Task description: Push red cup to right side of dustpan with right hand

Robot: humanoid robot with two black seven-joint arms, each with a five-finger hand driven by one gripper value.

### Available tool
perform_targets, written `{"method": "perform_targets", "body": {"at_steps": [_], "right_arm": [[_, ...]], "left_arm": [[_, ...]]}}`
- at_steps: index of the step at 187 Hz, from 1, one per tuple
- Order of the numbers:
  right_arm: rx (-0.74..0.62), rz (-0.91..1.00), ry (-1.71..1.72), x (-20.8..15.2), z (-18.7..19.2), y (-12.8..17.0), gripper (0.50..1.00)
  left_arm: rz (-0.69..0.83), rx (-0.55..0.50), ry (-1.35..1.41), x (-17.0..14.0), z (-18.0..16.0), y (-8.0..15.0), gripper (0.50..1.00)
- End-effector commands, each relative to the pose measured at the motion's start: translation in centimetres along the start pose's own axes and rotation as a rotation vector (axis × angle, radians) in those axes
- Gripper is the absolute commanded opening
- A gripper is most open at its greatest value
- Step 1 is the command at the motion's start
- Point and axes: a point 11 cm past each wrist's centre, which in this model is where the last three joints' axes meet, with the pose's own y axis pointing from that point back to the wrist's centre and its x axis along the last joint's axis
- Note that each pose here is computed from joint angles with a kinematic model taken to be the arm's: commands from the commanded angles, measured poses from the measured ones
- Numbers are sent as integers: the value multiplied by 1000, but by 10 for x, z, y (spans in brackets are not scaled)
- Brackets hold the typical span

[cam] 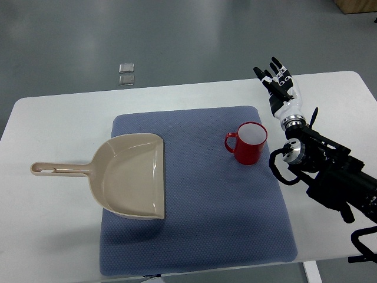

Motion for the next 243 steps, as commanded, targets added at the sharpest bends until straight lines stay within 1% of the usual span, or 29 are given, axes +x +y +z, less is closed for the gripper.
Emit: {"method": "perform_targets", "body": {"at_steps": [1, 40, 63, 97, 125, 144, 171, 203, 221, 243], "right_arm": [[0, 1, -2, 0, 0, 0, 926], [4, 4, 11, 2, -2, -1, 926], [17, 33, 34, 17, -9, -3, 926], [10, 37, 53, 22, -7, -2, 926], [13, 69, 79, 49, -14, 4, 926], [1, 25, 98, 51, -10, 8, 926], [-12, -44, 247, 77, -20, 22, 926], [-24, -119, 307, 81, -29, 35, 926], [-30, -133, 303, 86, -31, 39, 926], [-56, -198, 279, 94, -33, 47, 926]], "left_arm": [[-4, 0, -2, -2, 0, 0, 1000], [-3, 0, 0, -1, 0, 0, 1000], [-3, 0, 0, -1, 0, 0, 1000], [-3, 0, 0, -1, 0, 0, 1000], [-3, 0, 0, -1, 0, 0, 1000], [-3, 0, 0, -1, 0, 0, 1000], [-3, 0, 0, -1, 0, 0, 1000], [-3, 0, 0, -1, 0, 0, 1000], [-3, 0, 0, -1, 0, 0, 1000], [-3, 0, 0, -1, 0, 0, 1000]]}}
